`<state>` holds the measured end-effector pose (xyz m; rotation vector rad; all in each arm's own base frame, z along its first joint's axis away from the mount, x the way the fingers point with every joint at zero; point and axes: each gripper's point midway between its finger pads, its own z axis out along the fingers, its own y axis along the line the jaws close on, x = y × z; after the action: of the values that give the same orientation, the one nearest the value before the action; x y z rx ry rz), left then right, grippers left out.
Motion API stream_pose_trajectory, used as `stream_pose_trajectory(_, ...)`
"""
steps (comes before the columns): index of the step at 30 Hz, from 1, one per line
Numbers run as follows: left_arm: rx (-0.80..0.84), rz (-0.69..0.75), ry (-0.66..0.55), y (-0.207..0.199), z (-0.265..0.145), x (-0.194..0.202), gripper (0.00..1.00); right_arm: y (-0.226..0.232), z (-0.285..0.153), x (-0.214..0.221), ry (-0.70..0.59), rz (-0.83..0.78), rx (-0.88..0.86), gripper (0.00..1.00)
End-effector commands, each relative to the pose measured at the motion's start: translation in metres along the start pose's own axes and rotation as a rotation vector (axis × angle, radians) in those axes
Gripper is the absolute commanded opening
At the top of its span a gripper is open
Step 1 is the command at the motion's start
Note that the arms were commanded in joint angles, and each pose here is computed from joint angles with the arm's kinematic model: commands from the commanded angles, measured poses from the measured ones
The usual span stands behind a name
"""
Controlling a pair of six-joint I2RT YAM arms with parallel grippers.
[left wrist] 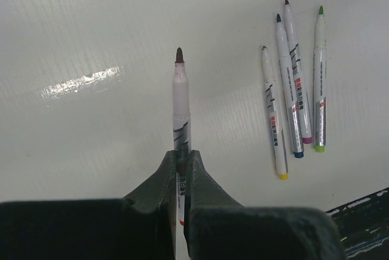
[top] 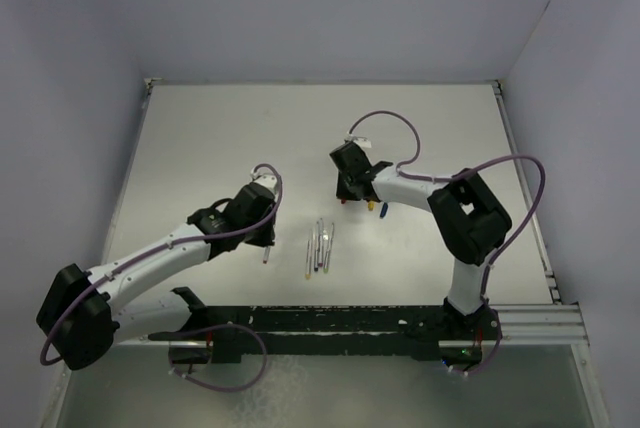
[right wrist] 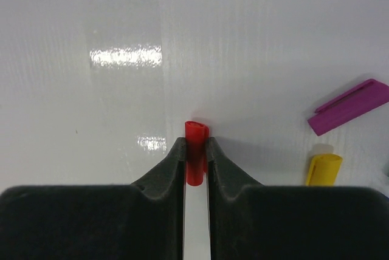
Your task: Insert the pens into the pen caps
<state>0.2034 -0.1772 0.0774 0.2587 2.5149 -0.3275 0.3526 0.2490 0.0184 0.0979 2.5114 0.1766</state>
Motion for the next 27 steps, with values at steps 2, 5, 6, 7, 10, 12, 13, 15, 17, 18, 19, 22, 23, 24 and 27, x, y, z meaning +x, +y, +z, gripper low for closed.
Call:
stream_pose_trajectory(2, 0.057, 0.0, -0.091, -0.011, -0.007, -0.019, 0.0, -0.002, -0.022, 0.021, 0.053, -0.072, -0.074, 0.0)
stream_pose_trajectory(5, 0.096, 0.013, -0.119, -0.017, -0.008, -0.024, 0.0, 0.007, -0.04, 0.005, -0.024, -0.053, -0.15, 0.0)
stream_pose_trajectory(6, 0.114, 0.018, -0.129, -0.02, -0.008, -0.026, 0.0, 0.005, -0.043, 0.006, -0.04, -0.054, -0.167, 0.0)
stream_pose_trajectory(7, 0.137, 0.025, -0.141, -0.024, -0.008, -0.028, 0.0, 0.009, -0.052, 0.0, -0.071, -0.049, -0.198, 0.0)
stream_pose_trajectory(10, 0.216, 0.035, -0.182, -0.038, -0.008, -0.034, 0.0, 0.015, -0.068, -0.013, -0.151, -0.042, -0.27, 0.0)
stream_pose_trajectory(12, 0.259, 0.041, -0.199, -0.046, -0.008, -0.037, 0.0, 0.018, -0.08, -0.02, -0.199, -0.046, -0.311, 0.0)
stream_pose_trajectory(13, 0.279, 0.043, -0.21, -0.049, -0.009, -0.039, 0.0, 0.019, -0.086, -0.024, -0.224, -0.047, -0.331, 0.0)
stream_pose_trajectory(15, 0.318, 0.051, -0.229, -0.057, -0.012, -0.044, 0.0, 0.021, -0.099, -0.031, -0.274, -0.047, -0.37, 0.0)
stream_pose_trajectory(17, 0.354, 0.063, -0.25, -0.063, -0.015, -0.048, 0.0, 0.022, -0.114, -0.039, -0.327, -0.049, -0.407, 0.0)
stream_pose_trajectory(18, 0.375, 0.07, -0.263, -0.067, -0.017, -0.051, 0.0, 0.022, -0.122, -0.043, -0.356, -0.047, -0.426, 0.0)
stream_pose_trajectory(19, 0.396, 0.078, -0.276, -0.071, -0.019, -0.053, 0.0, 0.021, -0.128, -0.046, -0.384, -0.048, -0.439, 0.0)
stream_pose_trajectory(22, 0.473, 0.098, -0.314, -0.085, -0.028, -0.059, 0.0, 0.019, -0.15, -0.057, -0.476, -0.048, -0.483, 0.0)
stream_pose_trajectory(23, 0.505, 0.102, -0.325, -0.09, -0.032, -0.061, 0.0, 0.018, -0.157, -0.06, -0.508, -0.049, -0.498, 0.0)
stream_pose_trajectory(24, 0.542, 0.109, -0.334, -0.096, -0.036, -0.062, 0.0, 0.018, -0.164, -0.063, -0.541, -0.051, -0.513, 0.0)
stream_pose_trajectory(27, 0.66, 0.112, -0.375, -0.115, -0.049, -0.066, 0.0, 0.017, -0.188, -0.074, -0.643, -0.043, -0.568, 0.0)
